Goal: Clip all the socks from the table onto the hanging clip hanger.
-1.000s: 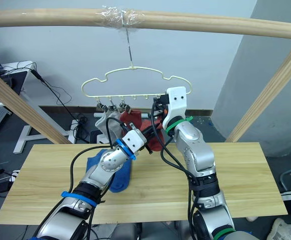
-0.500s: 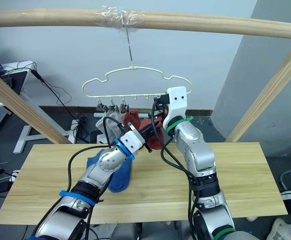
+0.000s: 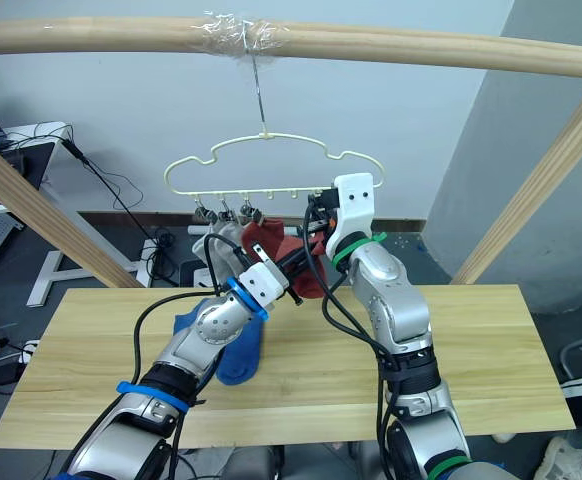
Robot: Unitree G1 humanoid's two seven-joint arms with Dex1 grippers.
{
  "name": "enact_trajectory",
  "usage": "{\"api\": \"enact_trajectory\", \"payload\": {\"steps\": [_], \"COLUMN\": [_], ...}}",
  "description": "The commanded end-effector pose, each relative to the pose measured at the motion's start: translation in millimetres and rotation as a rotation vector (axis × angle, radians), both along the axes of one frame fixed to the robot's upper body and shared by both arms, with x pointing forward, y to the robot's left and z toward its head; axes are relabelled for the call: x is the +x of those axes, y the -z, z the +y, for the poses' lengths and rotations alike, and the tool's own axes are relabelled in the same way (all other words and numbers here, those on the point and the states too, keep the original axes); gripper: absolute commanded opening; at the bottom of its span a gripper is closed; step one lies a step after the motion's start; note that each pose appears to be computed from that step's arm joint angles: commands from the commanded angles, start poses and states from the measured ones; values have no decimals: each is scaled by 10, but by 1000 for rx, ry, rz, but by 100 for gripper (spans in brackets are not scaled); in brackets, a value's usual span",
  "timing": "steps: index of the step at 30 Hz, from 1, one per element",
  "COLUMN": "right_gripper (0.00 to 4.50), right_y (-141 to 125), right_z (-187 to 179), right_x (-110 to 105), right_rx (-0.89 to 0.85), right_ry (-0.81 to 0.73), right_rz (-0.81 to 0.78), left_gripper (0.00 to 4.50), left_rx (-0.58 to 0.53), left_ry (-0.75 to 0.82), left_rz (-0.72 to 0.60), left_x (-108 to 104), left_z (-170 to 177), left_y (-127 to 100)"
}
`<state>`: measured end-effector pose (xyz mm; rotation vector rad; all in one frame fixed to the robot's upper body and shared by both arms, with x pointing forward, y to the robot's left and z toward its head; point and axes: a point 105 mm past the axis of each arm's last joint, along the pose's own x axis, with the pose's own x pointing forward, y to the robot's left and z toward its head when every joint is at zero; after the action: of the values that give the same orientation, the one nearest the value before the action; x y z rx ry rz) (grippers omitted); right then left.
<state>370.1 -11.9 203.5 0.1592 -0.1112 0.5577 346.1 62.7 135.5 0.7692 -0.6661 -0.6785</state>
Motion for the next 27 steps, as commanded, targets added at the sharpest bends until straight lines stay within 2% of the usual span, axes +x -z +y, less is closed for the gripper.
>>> {"api": "enact_trajectory", "payload": {"steps": [1, 4, 9, 13, 18, 21, 23, 27], "right_gripper": [24, 115, 301, 305, 305, 305, 305, 305], "right_y": [-222, -235, -203, -169, -81, 22, 75, 138], "right_z": [59, 58, 69, 84, 70, 18, -15, -171], "right_x": [-97, -101, -113, -149, -210, -285, -349, -479], "right_rx": [80, 83, 45, 10, -60, -161, -215, -356], "right_ry": [-45, -45, -54, -67, -80, -88, -105, -104], "right_rz": [-59, -65, -60, -66, -81, -115, -138, -229], "left_gripper": [1, 0, 0, 92, 248, 248, 248, 248], "left_rx": [-28, -28, -16, -37, -4, -50, -44, -140], "left_ry": [27, 27, 39, 59, 85, 80, 103, 105], "left_rz": [-61, -61, -18, 62, 160, 312, 385, 536], "left_x": [-21, -19, -29, -57, -124, -152, -204, -229], "left_z": [-72, -75, -60, -13, 24, 158, 220, 456], "left_y": [-163, -165, -102, -31, 136, 252, 300, 198]}}
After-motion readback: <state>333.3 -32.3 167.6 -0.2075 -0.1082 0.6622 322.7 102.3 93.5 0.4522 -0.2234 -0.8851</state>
